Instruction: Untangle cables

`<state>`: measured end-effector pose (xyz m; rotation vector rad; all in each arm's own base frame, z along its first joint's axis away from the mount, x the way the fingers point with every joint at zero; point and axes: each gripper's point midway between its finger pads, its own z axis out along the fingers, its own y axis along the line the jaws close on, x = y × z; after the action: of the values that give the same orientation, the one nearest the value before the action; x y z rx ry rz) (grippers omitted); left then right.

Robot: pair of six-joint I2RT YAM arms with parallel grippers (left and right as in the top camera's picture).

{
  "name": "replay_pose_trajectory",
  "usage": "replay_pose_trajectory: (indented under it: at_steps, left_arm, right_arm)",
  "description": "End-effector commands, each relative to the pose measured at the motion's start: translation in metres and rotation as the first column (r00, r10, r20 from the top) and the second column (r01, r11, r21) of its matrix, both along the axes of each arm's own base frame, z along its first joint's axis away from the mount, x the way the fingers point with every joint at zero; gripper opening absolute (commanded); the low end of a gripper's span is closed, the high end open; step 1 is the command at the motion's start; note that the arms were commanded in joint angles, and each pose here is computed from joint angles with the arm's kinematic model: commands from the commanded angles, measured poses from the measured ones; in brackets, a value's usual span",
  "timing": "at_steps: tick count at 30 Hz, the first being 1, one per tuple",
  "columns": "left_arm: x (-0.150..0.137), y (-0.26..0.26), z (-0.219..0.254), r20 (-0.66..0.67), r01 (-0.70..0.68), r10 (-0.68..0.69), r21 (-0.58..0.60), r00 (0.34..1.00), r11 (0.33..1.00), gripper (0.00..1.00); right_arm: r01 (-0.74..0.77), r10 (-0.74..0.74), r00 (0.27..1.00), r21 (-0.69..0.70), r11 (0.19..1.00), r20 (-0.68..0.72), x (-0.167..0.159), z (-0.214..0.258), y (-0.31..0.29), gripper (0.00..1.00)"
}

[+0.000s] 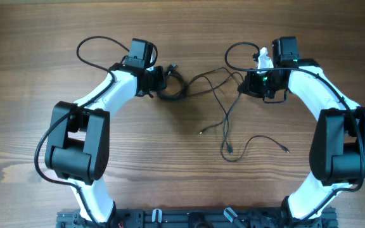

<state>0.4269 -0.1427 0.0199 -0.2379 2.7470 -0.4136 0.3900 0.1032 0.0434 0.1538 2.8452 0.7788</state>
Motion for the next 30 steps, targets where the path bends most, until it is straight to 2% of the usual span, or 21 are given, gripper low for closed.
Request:
replay_pose_trajectory:
  at_steps: [1,2,7,9,13,15,17,19,23,24,25,28,30]
  left_arm:
    - [-0.014,0.008,-0.020,-0.046,-0.014,0.015,0.032,0.999,0.999,0.23]
    - [-0.015,0.011,-0.022,-0.048,-0.018,0.020,0.044,0.999,0.999,0.18]
    - [-0.021,0.015,-0.026,-0.070,-0.022,0.027,0.067,0.997,0.997,0.11]
    - [-0.022,0.016,-0.027,-0.074,-0.021,0.027,0.069,0.997,0.997,0.04]
    - [-0.020,0.015,-0.022,-0.057,0.012,-0.008,0.073,0.998,0.997,0.04]
    - [-0.013,0.006,-0.002,-0.015,0.064,-0.064,0.005,0.998,0.998,0.04]
    - [-0.005,-0.011,0.037,0.076,0.161,-0.151,-0.149,0.986,0.976,0.04]
    - [-0.001,-0.023,0.078,0.187,0.259,-0.212,-0.282,0.959,0.924,0.04]
    - [-0.004,-0.021,0.124,0.279,0.334,-0.228,-0.430,0.933,0.839,0.04]
    - [-0.007,-0.021,0.132,0.302,0.368,-0.247,-0.462,0.921,0.807,0.04]
    - [-0.015,-0.024,0.145,0.349,0.441,-0.290,-0.515,0.891,0.735,0.04]
    - [-0.026,-0.025,0.164,0.429,0.539,-0.335,-0.562,0.839,0.627,0.04]
    - [-0.031,-0.024,0.171,0.463,0.575,-0.349,-0.572,0.815,0.585,0.04]
  right_arm:
    - [-0.022,0.022,0.998,-0.012,1.000,0.054,0.005,0.015,0.002,0.04]
    - [-0.022,0.023,0.998,-0.012,1.000,0.054,0.005,0.015,0.002,0.04]
    - [-0.022,0.023,0.998,-0.012,1.000,0.056,0.006,0.015,0.002,0.04]
    - [-0.022,0.023,0.998,-0.012,1.000,0.058,0.006,0.015,0.002,0.04]
    - [-0.008,0.012,0.997,-0.053,0.999,0.075,0.011,0.013,-0.004,0.04]
    - [0.016,-0.007,0.997,-0.119,0.993,0.080,0.013,0.008,-0.015,0.04]
    - [0.037,-0.022,0.996,-0.177,0.983,0.085,0.015,0.005,-0.025,0.04]
    - [0.054,-0.035,0.995,-0.225,0.973,0.090,0.017,0.003,-0.034,0.04]
    - [0.087,-0.055,0.992,-0.301,0.950,0.111,0.022,0.001,-0.048,0.05]
    - [0.101,-0.063,0.990,-0.330,0.939,0.124,0.025,0.001,-0.054,0.07]
    - [0.121,-0.072,0.987,-0.361,0.925,0.146,0.029,0.001,-0.060,0.24]
    - [0.152,-0.070,0.971,-0.360,0.920,0.230,0.048,0.009,-0.062,0.80]
    - [0.093,0.002,0.956,-0.307,0.947,0.295,0.061,0.021,-0.048,0.85]
